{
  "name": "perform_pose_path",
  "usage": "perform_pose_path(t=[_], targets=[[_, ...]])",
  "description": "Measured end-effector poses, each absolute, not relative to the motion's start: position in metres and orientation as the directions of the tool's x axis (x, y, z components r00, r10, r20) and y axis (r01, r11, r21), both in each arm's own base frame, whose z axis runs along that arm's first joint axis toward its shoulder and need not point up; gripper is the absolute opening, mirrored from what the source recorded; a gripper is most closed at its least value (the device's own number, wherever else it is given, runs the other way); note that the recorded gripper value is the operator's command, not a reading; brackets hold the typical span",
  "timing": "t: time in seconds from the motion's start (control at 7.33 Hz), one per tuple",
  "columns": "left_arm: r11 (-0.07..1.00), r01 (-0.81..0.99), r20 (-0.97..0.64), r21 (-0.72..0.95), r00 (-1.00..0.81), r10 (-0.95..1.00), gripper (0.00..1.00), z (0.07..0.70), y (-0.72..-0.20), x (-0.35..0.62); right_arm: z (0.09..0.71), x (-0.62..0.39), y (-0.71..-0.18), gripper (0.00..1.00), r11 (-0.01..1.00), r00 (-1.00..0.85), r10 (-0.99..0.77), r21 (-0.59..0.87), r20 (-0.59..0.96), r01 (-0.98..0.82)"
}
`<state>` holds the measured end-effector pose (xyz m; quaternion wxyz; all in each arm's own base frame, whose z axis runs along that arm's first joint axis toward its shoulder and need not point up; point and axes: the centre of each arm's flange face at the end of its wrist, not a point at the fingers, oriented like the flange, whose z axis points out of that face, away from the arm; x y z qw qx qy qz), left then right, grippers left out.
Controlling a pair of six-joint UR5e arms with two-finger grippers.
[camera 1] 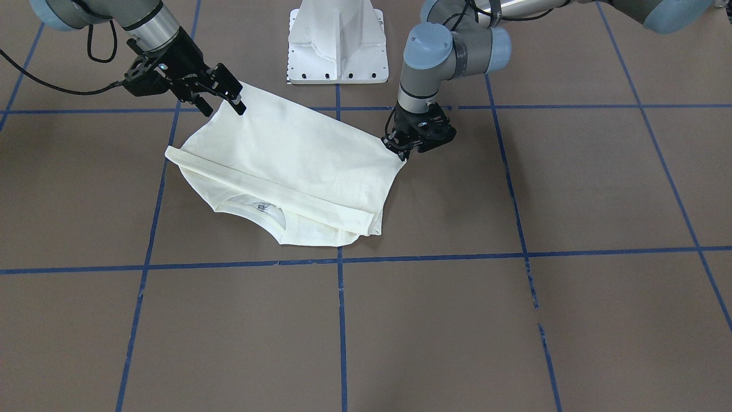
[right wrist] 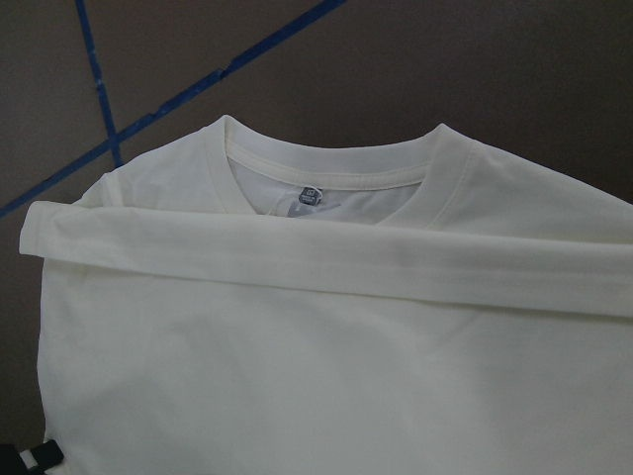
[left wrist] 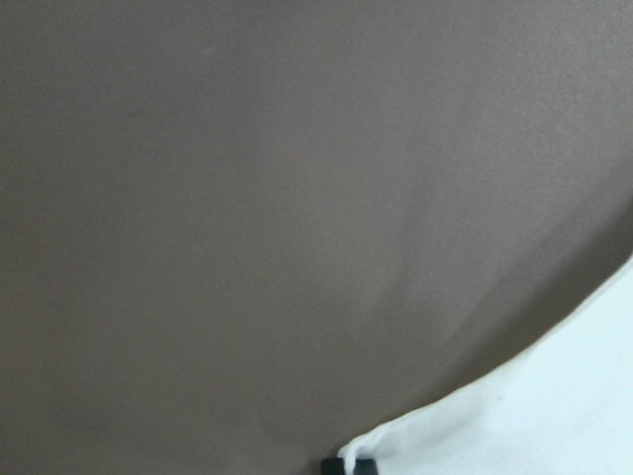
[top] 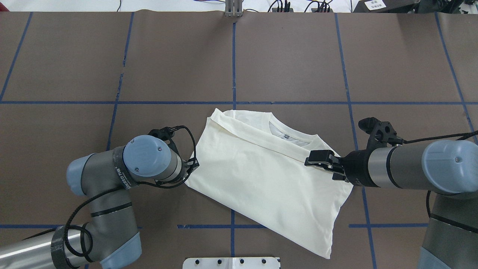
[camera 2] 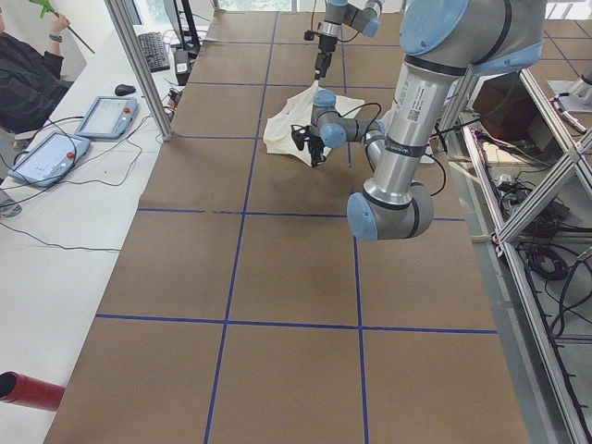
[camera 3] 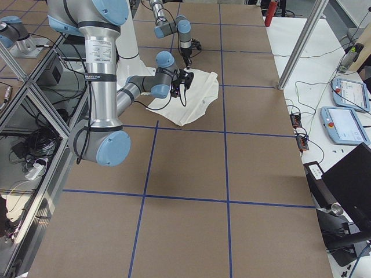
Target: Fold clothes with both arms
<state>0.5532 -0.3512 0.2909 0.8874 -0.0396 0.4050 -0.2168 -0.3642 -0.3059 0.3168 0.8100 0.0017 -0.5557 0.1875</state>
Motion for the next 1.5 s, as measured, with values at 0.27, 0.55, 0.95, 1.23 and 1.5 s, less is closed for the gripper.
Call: perform_pose_path(t=[0.27,0.55,0.95,1.23,1.5], targets=[[0.894,0.388,-0.708,-0.225,0.566,-0.423,0.0,0.291,-0.382,0.535,0.317,-0.364,-0.306,1.0,0.929,0.313,0.302,-0.205,0.901,-0.307],[0.887,0.43,-0.703,-0.168,0.579,-0.413,0.0,0.3,-0.441,0.518,0.317,-0.364,-0.307,1.0,0.929,0.311,0.302,-0.204,0.901,-0.31],[0.881,0.472,-0.711,-0.039,0.606,-0.356,0.0,0.304,-0.55,0.517,0.317,-0.361,-0.31,1.0,0.925,0.31,0.305,-0.204,0.9,-0.32],[0.878,0.476,-0.747,0.053,0.602,-0.282,0.0,0.294,-0.602,0.531,0.32,-0.362,-0.312,1.0,0.924,0.314,0.309,-0.204,0.898,-0.323],[0.861,0.496,-0.793,0.11,0.566,-0.225,0.0,0.275,-0.634,0.554,0.323,-0.363,-0.313,1.0,0.923,0.318,0.312,-0.205,0.895,-0.326]])
